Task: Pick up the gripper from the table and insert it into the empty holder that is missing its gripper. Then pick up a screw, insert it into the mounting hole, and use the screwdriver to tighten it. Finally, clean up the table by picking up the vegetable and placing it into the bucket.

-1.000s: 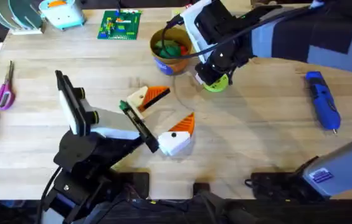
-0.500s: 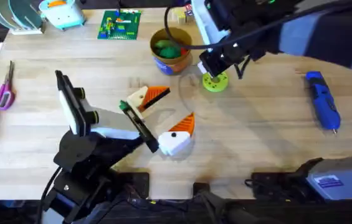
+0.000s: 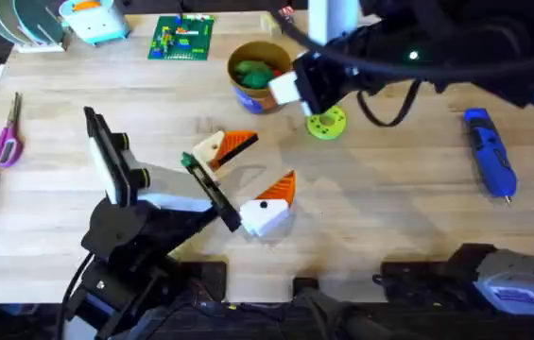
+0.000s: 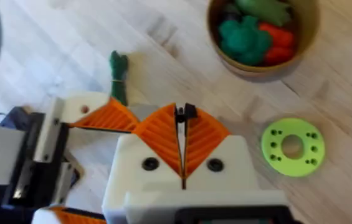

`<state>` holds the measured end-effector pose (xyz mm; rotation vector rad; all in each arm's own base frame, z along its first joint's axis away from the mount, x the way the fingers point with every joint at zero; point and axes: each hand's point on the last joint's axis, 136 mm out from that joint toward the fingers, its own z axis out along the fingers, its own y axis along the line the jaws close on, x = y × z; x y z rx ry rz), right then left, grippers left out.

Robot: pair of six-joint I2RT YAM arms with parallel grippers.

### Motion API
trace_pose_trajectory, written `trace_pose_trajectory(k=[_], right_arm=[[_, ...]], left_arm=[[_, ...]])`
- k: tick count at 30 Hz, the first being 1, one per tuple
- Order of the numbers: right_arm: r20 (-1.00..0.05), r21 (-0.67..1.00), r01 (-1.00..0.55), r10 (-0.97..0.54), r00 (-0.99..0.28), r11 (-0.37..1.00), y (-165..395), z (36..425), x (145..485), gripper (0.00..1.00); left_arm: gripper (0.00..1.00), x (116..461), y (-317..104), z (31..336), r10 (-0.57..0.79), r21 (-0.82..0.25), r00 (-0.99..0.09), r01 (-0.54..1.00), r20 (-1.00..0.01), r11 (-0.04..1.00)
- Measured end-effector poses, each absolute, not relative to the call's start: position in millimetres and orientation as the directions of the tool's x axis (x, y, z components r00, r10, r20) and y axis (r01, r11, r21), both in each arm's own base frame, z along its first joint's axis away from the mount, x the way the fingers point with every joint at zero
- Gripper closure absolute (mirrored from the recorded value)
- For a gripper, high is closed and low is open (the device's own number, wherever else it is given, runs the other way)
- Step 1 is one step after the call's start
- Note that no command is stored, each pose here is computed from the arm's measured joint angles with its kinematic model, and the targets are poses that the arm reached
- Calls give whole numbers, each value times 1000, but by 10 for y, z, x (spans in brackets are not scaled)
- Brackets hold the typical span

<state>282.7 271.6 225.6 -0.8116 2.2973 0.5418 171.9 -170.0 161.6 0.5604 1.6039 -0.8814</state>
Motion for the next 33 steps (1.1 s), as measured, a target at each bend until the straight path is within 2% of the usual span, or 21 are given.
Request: trace_pose_trajectory(k=[4, 8, 17, 33], right_arm=[[-700, 177, -747, -451, -553, 641, 3036, 2411, 2539, 994], [-712, 184, -780, -466, -526, 599, 3179, 2518, 2387, 994], [-696, 206, -792, -483, -531, 575, 3275, 2501, 2242, 994], [-667, 215, -825, -539, -514, 522, 3550, 2294, 2059, 994]], left_arm=[[8, 1719, -1700, 1616, -101, -233, -216, 764, -971, 602], [8, 1718, -1700, 1616, -76, -192, -184, 772, -980, 606], [8, 1717, -1701, 1616, -41, -136, -140, 782, -989, 609], [9, 1717, -1701, 1616, -37, -129, -135, 783, -990, 609]])
